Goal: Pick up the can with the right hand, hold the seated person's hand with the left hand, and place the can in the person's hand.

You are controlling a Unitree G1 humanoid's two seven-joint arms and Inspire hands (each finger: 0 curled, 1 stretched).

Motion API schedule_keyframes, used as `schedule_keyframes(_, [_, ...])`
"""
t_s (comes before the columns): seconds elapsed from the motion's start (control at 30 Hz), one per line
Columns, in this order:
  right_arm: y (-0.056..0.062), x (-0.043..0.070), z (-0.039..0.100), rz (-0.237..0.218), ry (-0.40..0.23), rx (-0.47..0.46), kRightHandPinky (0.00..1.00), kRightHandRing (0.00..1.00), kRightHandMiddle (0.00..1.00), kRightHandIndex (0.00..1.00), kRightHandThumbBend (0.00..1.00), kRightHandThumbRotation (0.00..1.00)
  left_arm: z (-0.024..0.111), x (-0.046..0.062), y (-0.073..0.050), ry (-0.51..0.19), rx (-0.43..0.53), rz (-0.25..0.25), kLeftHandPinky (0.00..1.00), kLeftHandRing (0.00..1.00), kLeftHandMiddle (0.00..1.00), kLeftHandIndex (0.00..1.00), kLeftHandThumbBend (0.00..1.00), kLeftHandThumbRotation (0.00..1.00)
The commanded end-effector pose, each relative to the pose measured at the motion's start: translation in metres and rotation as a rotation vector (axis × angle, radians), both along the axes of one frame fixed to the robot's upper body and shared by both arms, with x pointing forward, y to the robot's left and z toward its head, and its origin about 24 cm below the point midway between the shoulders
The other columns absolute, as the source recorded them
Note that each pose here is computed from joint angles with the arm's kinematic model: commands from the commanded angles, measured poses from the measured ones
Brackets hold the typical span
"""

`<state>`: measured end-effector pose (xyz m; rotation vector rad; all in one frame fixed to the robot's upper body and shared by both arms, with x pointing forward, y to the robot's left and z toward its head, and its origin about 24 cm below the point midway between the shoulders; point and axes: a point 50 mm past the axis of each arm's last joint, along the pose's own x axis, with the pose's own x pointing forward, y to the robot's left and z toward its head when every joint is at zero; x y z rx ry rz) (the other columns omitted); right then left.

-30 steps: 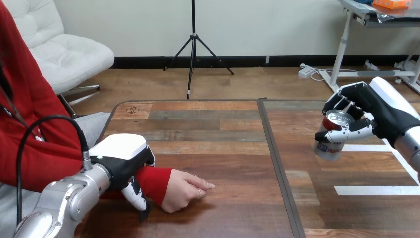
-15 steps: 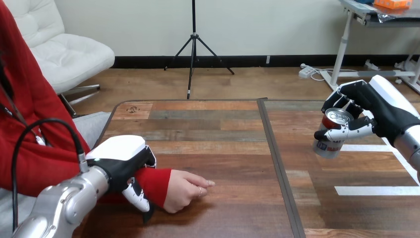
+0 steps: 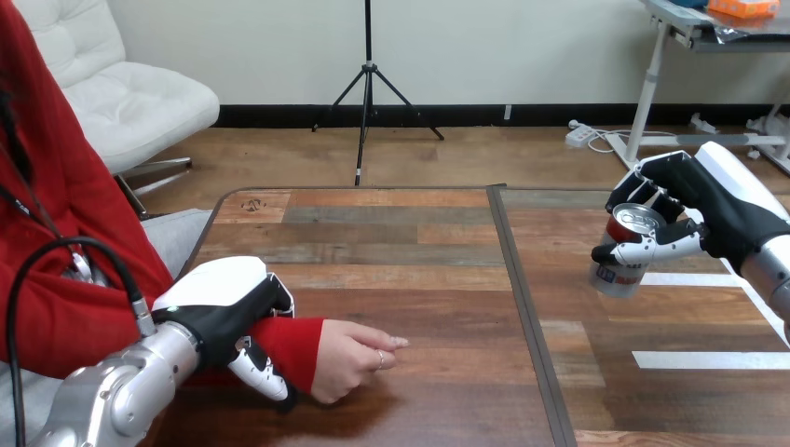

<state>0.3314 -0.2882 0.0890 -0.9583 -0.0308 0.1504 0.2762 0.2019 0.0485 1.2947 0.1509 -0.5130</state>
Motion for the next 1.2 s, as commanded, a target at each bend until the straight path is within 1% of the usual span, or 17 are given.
schedule_keyframes(0.0, [0.019, 0.023, 0.047, 0.048, -0.174, 0.025, 0.40, 0.39, 0.45, 0.48, 0.75, 0.00, 0.052, 0.013, -0.018, -0.239, -0.130, -0.043, 0.19, 0.25, 0.32, 0.32, 0.78, 0.00])
schedule_keyframes(0.2, [0.025, 0.025, 0.048, 0.057, -0.180, 0.031, 0.41, 0.39, 0.45, 0.48, 0.74, 0.00, 0.062, 0.013, -0.019, -0.271, -0.159, -0.044, 0.19, 0.25, 0.32, 0.32, 0.77, 0.00])
schedule_keyframes(0.5, [0.033, 0.029, 0.049, 0.065, -0.183, 0.035, 0.37, 0.38, 0.45, 0.48, 0.73, 0.00, 0.074, 0.011, -0.020, -0.303, -0.194, -0.045, 0.19, 0.25, 0.32, 0.33, 0.78, 0.00])
schedule_keyframes(0.8, [0.042, 0.033, 0.051, 0.067, -0.176, 0.040, 0.35, 0.37, 0.45, 0.48, 0.73, 0.00, 0.082, 0.008, -0.020, -0.341, -0.237, -0.052, 0.20, 0.25, 0.32, 0.32, 0.79, 0.00])
schedule_keyframes(1.17, [0.052, 0.036, 0.051, 0.079, -0.170, 0.058, 0.36, 0.37, 0.45, 0.48, 0.72, 0.00, 0.091, 0.007, -0.022, -0.364, -0.251, -0.045, 0.21, 0.25, 0.33, 0.33, 0.78, 0.00])
